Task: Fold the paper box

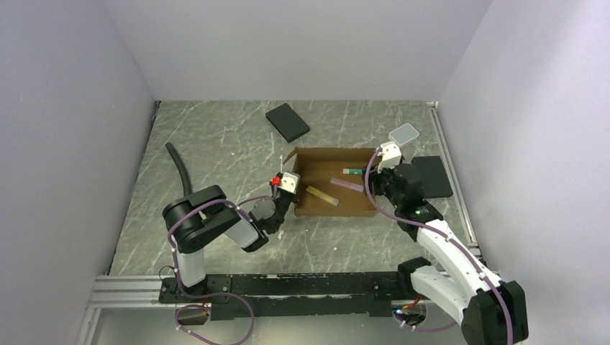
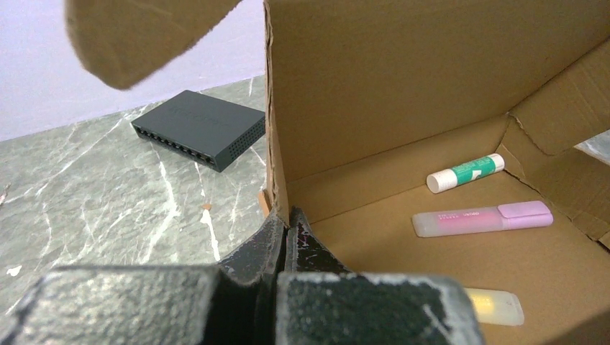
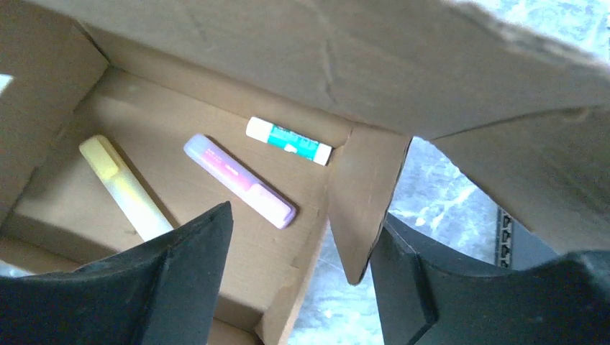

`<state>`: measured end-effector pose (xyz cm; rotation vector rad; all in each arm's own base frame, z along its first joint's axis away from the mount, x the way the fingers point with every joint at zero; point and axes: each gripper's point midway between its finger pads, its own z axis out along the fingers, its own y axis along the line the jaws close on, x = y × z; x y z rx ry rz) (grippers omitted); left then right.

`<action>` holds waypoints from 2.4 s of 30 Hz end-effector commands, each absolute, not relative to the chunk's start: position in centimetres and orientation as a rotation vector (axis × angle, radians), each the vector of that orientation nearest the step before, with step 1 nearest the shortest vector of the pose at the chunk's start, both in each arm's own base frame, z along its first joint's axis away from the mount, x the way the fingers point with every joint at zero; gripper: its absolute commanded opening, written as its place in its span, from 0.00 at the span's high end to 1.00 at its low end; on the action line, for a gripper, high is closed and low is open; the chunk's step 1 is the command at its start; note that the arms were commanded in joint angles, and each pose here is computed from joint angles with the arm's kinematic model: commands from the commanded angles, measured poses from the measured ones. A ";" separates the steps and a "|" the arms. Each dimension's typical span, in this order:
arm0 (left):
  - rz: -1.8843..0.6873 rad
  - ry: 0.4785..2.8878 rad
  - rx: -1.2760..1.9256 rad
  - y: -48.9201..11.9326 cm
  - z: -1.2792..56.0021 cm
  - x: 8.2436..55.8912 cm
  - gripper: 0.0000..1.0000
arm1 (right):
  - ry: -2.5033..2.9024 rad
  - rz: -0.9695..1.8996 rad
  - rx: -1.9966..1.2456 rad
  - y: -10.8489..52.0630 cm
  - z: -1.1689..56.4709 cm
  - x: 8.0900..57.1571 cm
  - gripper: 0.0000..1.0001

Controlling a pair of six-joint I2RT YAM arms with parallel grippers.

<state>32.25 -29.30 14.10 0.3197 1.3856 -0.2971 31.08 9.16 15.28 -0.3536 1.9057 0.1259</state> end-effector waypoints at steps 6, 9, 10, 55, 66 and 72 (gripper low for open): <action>-0.280 1.372 0.370 -29.9 13.9 31.7 1.00 | 1.892 -0.087 -0.580 6.3 16.6 29.7 0.18; -0.276 1.371 0.372 -29.9 13.9 31.6 1.00 | 1.892 -0.126 -0.673 5.1 16.7 28.8 0.18; -0.275 1.369 0.371 -29.9 14.0 31.6 1.00 | 1.888 -0.122 -0.712 4.9 16.7 28.3 0.18; -0.298 1.362 0.352 -30.1 14.8 30.4 1.00 | 1.561 0.137 -1.698 15.3 24.7 26.7 0.88; -0.712 1.681 0.381 -29.9 13.7 22.3 0.43 | 1.644 0.197 -1.693 14.9 20.5 25.2 1.00; -0.846 1.856 0.374 -26.4 13.6 17.5 0.36 | 1.692 0.276 -1.729 14.9 17.1 23.7 1.00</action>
